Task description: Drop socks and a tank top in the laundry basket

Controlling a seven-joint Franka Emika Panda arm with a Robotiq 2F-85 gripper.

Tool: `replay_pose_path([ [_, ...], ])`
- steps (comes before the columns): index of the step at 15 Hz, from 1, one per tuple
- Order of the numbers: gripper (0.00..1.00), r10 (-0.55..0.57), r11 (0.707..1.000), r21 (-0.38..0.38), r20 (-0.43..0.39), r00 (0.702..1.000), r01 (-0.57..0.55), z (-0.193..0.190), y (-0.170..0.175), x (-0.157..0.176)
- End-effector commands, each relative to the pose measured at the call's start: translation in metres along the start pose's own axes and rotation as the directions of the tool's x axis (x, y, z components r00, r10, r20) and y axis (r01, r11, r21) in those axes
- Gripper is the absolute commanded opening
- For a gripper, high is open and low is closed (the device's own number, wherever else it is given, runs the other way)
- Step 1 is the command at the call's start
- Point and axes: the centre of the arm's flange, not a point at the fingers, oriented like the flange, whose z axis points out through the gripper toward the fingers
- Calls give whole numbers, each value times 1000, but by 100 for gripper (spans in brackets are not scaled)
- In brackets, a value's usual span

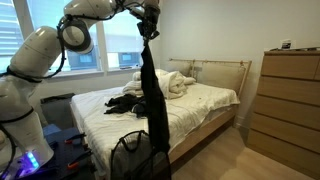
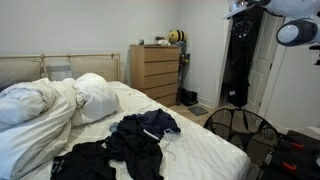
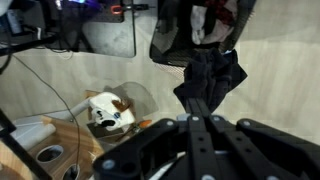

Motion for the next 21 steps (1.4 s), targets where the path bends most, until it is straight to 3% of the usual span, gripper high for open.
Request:
replay_pose_path([
  [1,0,-91,983,-155,28,995,95,-21,24,-5],
  [8,0,-138,953,-264,58,989,149,-16,46,-2],
  [20,0,-167,937,-301,58,984,177,-15,56,2],
  [21,26,-162,939,-300,55,985,171,-15,56,2],
])
